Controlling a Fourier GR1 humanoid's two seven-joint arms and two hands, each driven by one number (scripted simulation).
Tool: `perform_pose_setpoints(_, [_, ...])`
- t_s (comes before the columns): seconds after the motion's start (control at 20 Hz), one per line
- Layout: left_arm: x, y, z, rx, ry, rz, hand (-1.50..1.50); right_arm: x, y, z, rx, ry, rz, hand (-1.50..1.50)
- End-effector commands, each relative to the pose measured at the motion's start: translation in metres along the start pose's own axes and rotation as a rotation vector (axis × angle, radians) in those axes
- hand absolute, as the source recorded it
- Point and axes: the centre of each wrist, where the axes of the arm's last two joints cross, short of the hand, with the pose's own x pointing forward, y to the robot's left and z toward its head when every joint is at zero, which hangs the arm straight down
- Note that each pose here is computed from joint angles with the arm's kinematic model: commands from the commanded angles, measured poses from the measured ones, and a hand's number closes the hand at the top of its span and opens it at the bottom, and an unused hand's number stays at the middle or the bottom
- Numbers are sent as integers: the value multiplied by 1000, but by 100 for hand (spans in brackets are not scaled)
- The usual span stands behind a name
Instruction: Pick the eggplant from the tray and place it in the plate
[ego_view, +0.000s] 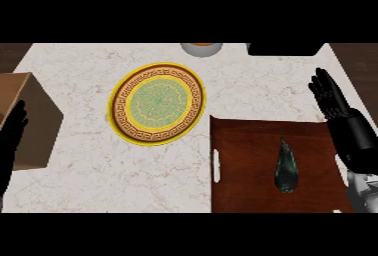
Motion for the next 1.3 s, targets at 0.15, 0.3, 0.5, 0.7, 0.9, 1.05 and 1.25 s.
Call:
perform_pose_setpoints(0.15, [30, -32, -3, -105, -143, 143, 0, -26, 3, -23, -396, 299, -346, -150])
perform_pose_setpoints(0.3, [43, -38, -3, -154, -195, 175, 0, -35, -30, -5, -84, 352, 303, -150])
perform_pose_setpoints(0.5, [42, -65, -14, -219, -155, 242, 0, -72, 34, -6, -440, 687, 1, -150])
perform_pose_setpoints(0.7, [47, -94, -29, -256, -148, 256, 0, -73, 94, -4, -458, 674, -38, -150])
perform_pose_setpoints(0.9, [44, -85, -40, -239, -145, 246, 0, -71, 93, 4, -469, 686, 199, -150])
perform_pose_setpoints(1.05, [31, -93, -28, -251, -133, 261, 0, -29, 56, -2, -508, 645, 282, -150])
perform_pose_setpoints(1.25, [37, -101, -47, -242, -127, 265, 0, 11, 16, -9, -476, 706, 377, -150])
